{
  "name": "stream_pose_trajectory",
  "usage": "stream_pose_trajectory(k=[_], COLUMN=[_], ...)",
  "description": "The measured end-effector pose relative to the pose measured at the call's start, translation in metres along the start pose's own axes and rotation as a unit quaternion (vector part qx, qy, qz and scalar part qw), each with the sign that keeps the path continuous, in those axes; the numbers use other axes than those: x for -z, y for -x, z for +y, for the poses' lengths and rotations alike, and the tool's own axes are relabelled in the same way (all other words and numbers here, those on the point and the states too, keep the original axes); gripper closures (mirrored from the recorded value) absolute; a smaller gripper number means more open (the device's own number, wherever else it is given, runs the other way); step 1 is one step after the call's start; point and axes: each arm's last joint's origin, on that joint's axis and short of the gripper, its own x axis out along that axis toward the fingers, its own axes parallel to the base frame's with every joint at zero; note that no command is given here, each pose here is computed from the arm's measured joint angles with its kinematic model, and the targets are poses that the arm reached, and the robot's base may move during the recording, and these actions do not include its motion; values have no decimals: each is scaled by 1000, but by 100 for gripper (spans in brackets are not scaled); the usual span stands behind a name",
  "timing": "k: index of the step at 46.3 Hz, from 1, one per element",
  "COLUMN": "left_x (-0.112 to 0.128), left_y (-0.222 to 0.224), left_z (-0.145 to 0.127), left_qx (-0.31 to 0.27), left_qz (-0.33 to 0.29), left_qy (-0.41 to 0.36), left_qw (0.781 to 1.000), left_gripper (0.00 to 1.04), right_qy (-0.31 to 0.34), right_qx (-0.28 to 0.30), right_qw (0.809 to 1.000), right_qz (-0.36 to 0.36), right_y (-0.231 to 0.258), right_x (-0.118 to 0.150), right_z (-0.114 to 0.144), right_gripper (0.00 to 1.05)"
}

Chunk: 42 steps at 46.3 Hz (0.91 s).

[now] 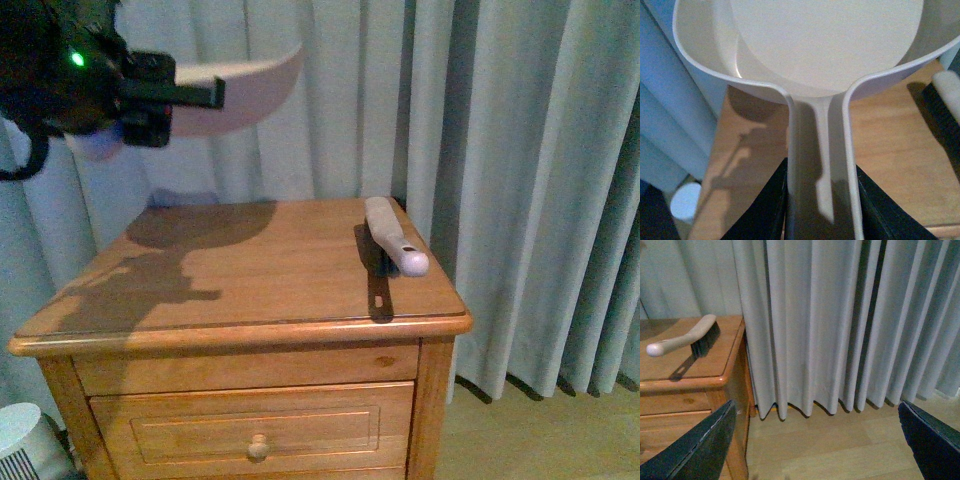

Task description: Clean up trash

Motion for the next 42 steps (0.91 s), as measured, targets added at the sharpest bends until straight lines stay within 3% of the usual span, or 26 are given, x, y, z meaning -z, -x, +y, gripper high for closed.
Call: stream_pose_trajectory(k=[6, 11, 30, 37, 42], left_x=[-11, -5, 57, 79, 89], left_y=[43, 92, 210, 235, 242], left_z=[8, 20, 60, 64, 69], left_qx=[-2, -4, 8, 36, 22], left_qz=[-104, -184, -294, -304, -308], left_qy=[-28, -39, -10, 10, 36], left_qw=[994, 982, 956, 952, 950], left_gripper=[76, 76, 76, 76, 76], right_qy=[0, 0, 0, 0, 0], right_qx=[0, 0, 0, 0, 0], right_qw=[1000, 1000, 1000, 1000, 1000], right_qz=[0, 0, 0, 0, 0], right_y=[0, 0, 0, 0, 0], right_x=[0, 0, 0, 0, 0], right_z=[0, 0, 0, 0, 0], right_gripper=[7, 7, 7, 7, 7])
